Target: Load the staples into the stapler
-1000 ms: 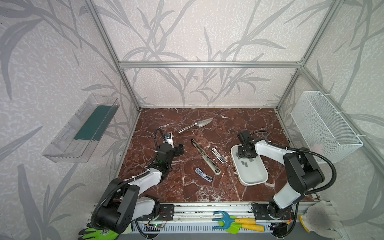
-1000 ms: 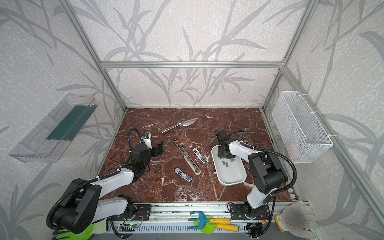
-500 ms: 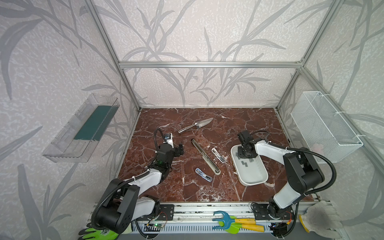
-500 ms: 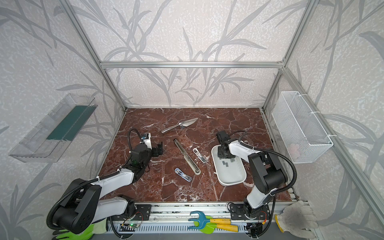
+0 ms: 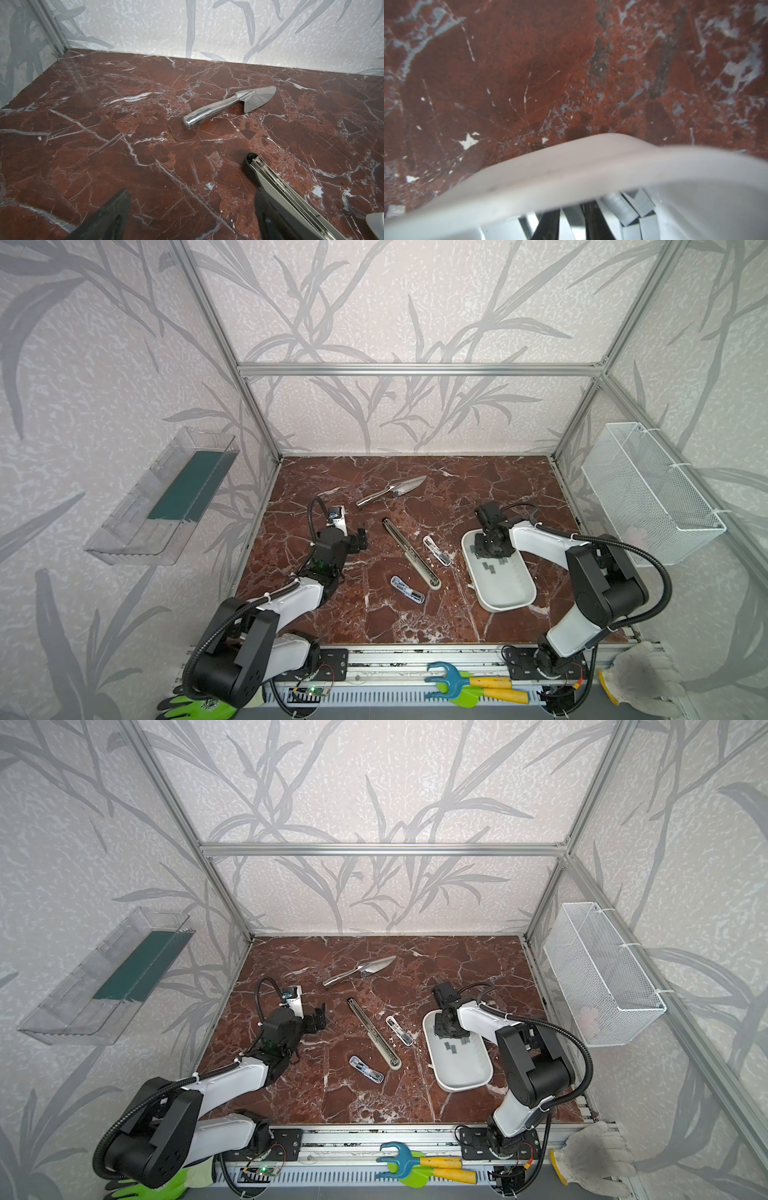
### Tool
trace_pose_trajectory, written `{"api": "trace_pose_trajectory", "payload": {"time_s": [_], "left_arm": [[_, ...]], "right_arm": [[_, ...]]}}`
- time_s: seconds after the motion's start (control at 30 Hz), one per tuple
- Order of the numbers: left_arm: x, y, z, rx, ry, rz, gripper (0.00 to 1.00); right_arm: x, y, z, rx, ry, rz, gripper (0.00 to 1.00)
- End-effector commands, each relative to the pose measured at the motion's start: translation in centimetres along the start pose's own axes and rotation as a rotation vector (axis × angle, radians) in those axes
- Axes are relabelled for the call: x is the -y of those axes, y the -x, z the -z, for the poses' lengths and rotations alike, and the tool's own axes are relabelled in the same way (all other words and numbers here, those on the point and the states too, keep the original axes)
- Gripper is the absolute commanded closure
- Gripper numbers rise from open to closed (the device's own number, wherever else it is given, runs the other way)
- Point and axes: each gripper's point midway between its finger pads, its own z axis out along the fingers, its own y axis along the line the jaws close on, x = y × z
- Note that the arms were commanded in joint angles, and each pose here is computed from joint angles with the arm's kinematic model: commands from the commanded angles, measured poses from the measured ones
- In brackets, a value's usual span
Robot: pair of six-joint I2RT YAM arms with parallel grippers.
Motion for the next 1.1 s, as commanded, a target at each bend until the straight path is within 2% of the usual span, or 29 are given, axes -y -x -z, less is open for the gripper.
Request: {"api": "trace_pose_trajectory", "payload": {"time_s": [0.0, 0.2, 0.63, 0.93, 1.07], "left_arm": [[0.2, 0.5, 0.4, 0.027, -0.015, 0.019, 0.06], [0.2, 0.6, 0.5, 0.033, -0.017, 0.020, 0.07], [0.4, 0.5, 0.5, 0.031, -0.029, 0.015, 0.07], [1.0, 0.4, 0.6, 0.034, -0.066, 0.004, 0.06], [1.3, 0.4, 0.6, 0.038, -0.086, -0.001, 0.06]], "right_arm": [[0.8, -1.1, -0.4, -0.026, -0.033, -0.015, 0.78], [0.8, -1.5, -0.7, -0.049, -0.047, -0.011, 0.81], [1.5, -0.9, 0.8, 0.027, -0.064, -0.027, 0.85], [0.9, 1.9, 5.6, 0.206, -0.013, -0.002, 0.89], [-0.2, 2.7, 8.5, 0.323, 0.073, 0.026, 0.90]]}}
